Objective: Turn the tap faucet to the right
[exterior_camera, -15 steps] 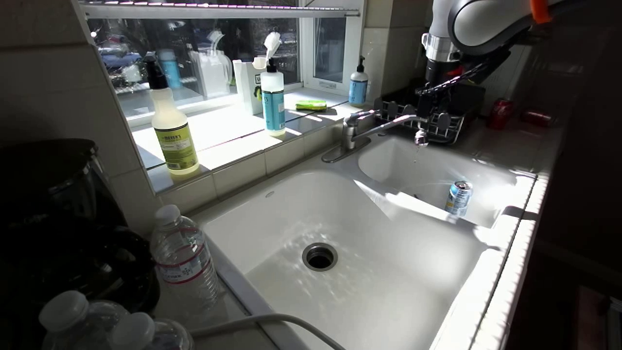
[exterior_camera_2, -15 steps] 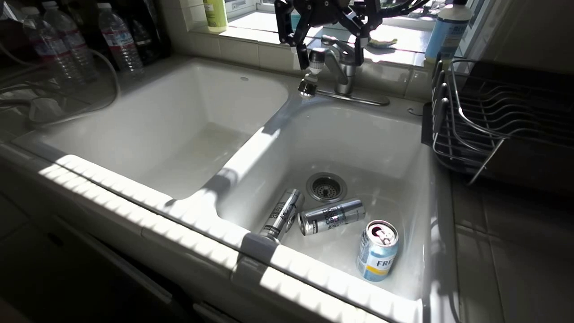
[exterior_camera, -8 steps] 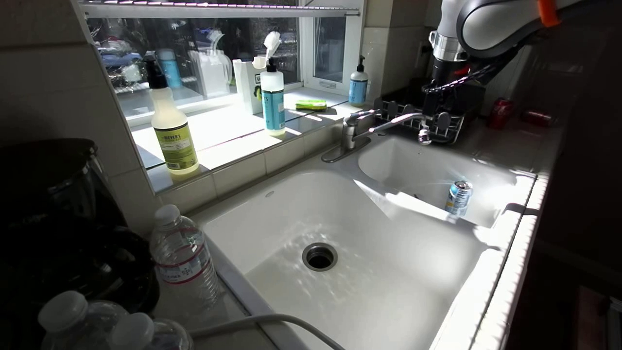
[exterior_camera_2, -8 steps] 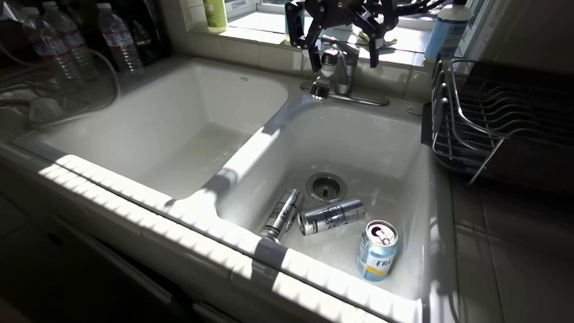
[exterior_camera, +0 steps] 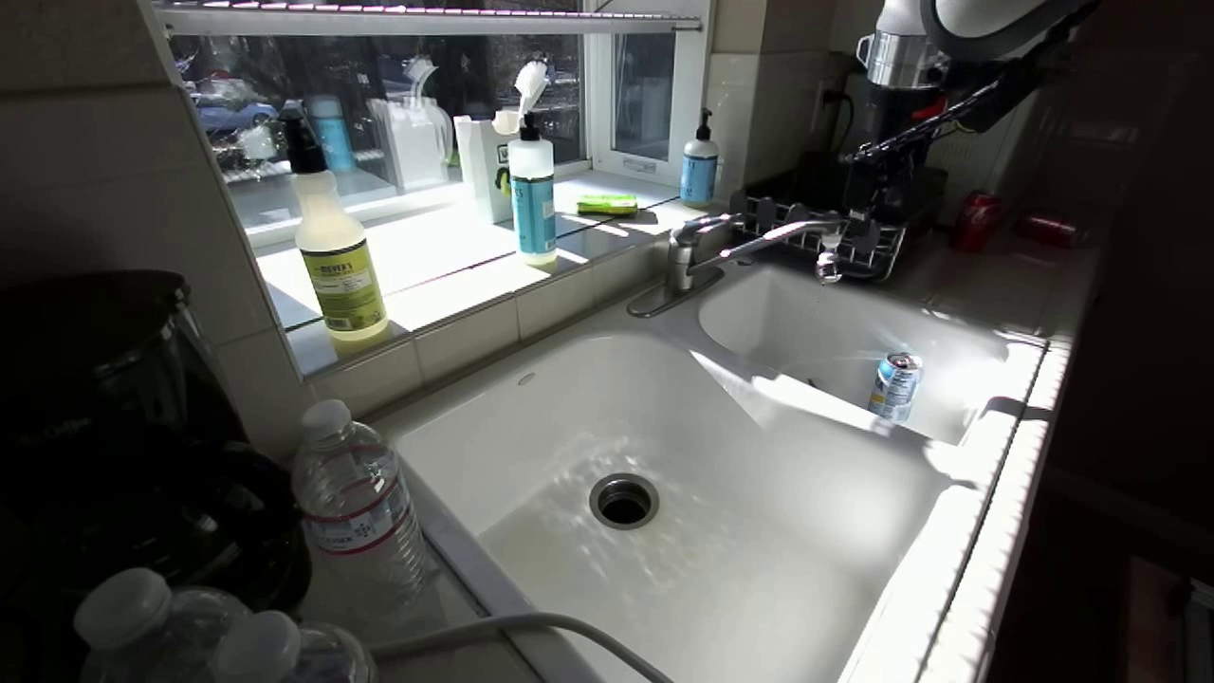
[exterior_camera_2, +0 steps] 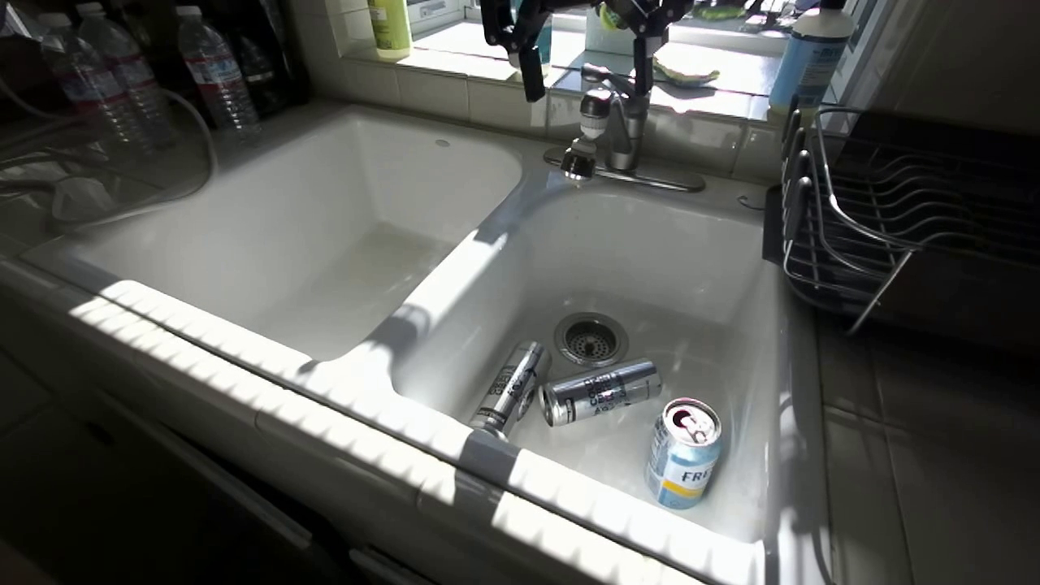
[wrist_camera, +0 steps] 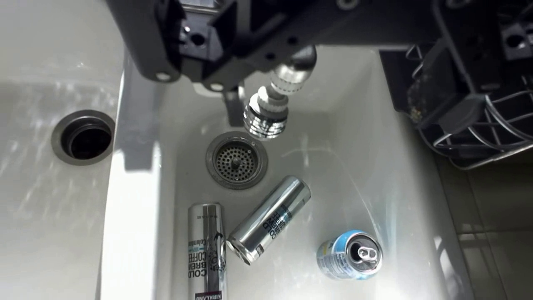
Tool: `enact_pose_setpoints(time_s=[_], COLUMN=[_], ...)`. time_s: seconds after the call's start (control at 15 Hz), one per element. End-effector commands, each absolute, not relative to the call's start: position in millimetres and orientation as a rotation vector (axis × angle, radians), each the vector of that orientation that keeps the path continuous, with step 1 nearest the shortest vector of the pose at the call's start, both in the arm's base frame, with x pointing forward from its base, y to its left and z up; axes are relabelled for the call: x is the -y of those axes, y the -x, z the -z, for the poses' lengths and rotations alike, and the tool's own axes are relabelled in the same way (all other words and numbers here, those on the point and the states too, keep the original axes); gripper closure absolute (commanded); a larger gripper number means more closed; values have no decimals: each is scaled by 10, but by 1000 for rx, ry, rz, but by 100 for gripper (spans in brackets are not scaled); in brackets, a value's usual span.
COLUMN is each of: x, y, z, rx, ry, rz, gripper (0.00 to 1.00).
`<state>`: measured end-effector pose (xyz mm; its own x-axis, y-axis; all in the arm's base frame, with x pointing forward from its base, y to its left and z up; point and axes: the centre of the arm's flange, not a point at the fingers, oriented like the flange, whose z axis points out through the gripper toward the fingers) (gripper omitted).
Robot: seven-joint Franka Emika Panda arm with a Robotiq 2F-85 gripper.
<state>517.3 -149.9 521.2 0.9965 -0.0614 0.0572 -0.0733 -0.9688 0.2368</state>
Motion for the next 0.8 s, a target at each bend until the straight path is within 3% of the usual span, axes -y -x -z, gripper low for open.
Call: enact_pose_setpoints(time_s=[0.0,0.73], x=[1300,793], y=[-5022,-4750], z=[-5386,-6001], rx=[109,392], ry=[-2908,-2783], rz=[-63,-272], gripper=[0,0])
